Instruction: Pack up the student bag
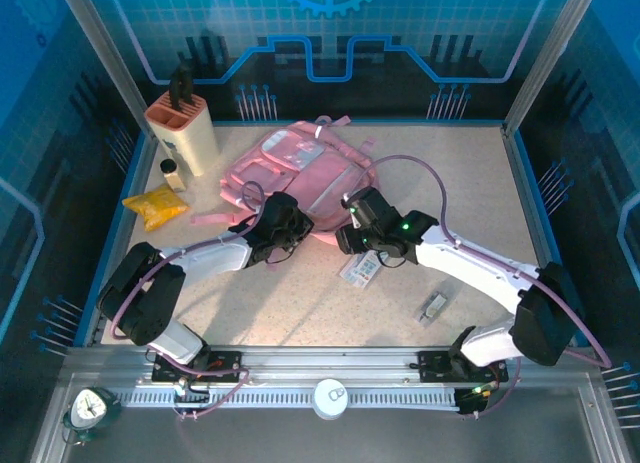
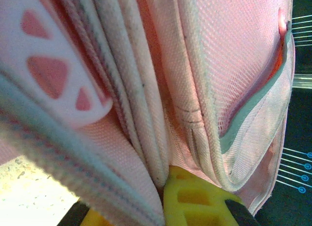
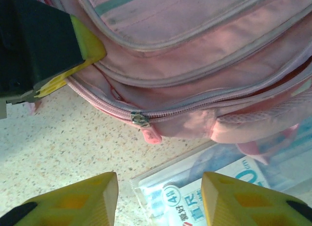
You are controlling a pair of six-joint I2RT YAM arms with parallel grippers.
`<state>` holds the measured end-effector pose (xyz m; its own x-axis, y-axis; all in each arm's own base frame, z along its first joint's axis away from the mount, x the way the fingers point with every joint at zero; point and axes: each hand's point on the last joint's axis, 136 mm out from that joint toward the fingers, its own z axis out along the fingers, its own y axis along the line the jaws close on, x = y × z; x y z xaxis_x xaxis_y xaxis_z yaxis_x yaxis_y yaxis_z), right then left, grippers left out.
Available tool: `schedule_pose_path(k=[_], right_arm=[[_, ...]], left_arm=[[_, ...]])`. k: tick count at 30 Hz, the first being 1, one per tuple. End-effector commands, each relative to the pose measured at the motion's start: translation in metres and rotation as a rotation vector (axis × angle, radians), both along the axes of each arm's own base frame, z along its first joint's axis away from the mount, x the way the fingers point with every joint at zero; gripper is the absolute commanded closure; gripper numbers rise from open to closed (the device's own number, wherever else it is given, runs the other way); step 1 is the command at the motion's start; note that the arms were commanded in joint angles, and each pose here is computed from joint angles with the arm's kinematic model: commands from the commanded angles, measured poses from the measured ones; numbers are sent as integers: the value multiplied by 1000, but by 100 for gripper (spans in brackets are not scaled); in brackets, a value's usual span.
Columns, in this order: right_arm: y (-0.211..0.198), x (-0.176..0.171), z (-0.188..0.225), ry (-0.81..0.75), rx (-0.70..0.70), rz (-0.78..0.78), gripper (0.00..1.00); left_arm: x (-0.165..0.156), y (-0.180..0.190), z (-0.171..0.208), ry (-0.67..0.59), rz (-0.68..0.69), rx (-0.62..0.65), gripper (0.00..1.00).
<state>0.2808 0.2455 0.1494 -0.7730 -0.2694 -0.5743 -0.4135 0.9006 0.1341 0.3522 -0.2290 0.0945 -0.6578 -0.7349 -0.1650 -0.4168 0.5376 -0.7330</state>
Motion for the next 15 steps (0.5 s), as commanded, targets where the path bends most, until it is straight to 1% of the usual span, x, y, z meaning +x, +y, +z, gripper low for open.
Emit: schedule_pose_path(k=[1, 2, 5, 8, 10, 15], right_arm=[[16, -12, -18, 117, 82, 67, 50], [21, -12, -21, 129, 117, 88, 49], [25, -3, -28, 133, 154, 111, 50], [29, 4, -38, 105, 124, 166, 50], [29, 7, -46, 116, 102, 183, 51], [41, 18, -56, 70, 172, 243, 52]], left_arm=[[13, -14, 49, -164, -35, -41, 100], [12, -14, 49, -161, -35, -35, 100], [11, -10, 48, -155, -33, -18, 100], [12, -12, 49, -155, -36, -23, 100], [12, -13, 49, -151, -38, -26, 100], [12, -15, 47, -147, -40, -36, 100]])
